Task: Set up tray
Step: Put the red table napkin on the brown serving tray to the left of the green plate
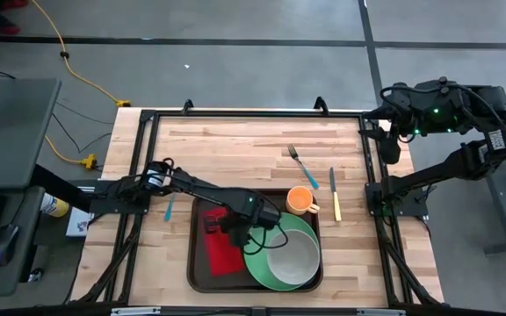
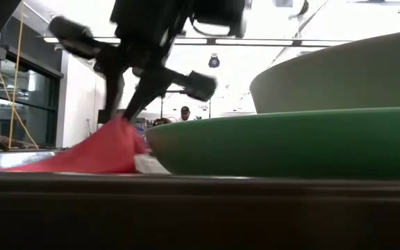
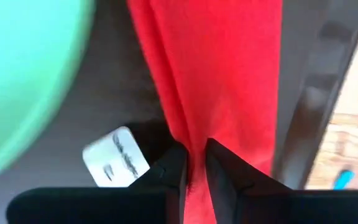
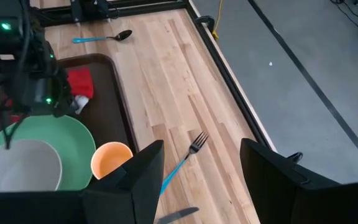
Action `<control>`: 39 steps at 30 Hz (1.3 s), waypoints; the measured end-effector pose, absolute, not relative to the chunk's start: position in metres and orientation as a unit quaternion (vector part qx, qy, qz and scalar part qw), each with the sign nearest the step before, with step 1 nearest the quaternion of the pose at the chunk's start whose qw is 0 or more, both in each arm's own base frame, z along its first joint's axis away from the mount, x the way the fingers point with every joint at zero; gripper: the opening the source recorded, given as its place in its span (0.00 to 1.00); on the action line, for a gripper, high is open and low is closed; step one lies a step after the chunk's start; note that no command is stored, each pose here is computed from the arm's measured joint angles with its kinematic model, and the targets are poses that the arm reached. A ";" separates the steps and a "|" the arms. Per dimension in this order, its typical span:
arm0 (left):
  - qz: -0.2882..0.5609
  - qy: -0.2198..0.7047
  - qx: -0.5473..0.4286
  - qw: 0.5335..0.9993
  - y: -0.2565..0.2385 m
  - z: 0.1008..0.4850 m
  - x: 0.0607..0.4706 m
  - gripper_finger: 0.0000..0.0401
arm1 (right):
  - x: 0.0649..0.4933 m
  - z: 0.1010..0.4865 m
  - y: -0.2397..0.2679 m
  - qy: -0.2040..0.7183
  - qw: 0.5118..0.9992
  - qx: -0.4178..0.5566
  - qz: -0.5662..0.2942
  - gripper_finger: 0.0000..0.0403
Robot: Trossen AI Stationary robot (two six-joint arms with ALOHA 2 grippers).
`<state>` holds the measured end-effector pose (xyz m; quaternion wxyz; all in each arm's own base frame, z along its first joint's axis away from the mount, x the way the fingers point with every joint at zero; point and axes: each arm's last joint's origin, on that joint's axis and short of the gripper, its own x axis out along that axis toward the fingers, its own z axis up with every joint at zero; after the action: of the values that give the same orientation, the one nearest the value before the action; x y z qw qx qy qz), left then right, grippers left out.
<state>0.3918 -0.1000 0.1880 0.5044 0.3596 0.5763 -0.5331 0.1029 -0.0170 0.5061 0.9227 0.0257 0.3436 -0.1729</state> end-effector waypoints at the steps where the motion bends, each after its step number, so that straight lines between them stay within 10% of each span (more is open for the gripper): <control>1: -0.533 0.586 0.353 0.498 -0.099 0.183 0.389 0.21 | 0.103 0.506 -0.017 0.344 0.923 0.025 -0.172 0.47; 30: -0.482 0.555 0.428 0.525 -0.099 0.163 0.400 0.21 | 0.103 0.506 -0.017 0.343 0.922 0.023 -0.176 0.47; 39: -0.492 0.556 0.406 0.533 -0.100 0.164 0.399 0.38 | 0.103 0.506 -0.017 0.343 0.922 0.025 -0.177 0.47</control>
<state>0.3991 -0.0996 0.1635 0.5326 0.4063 0.5558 -0.4923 0.1027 -0.0172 0.5062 0.9222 0.0247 0.3430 -0.1768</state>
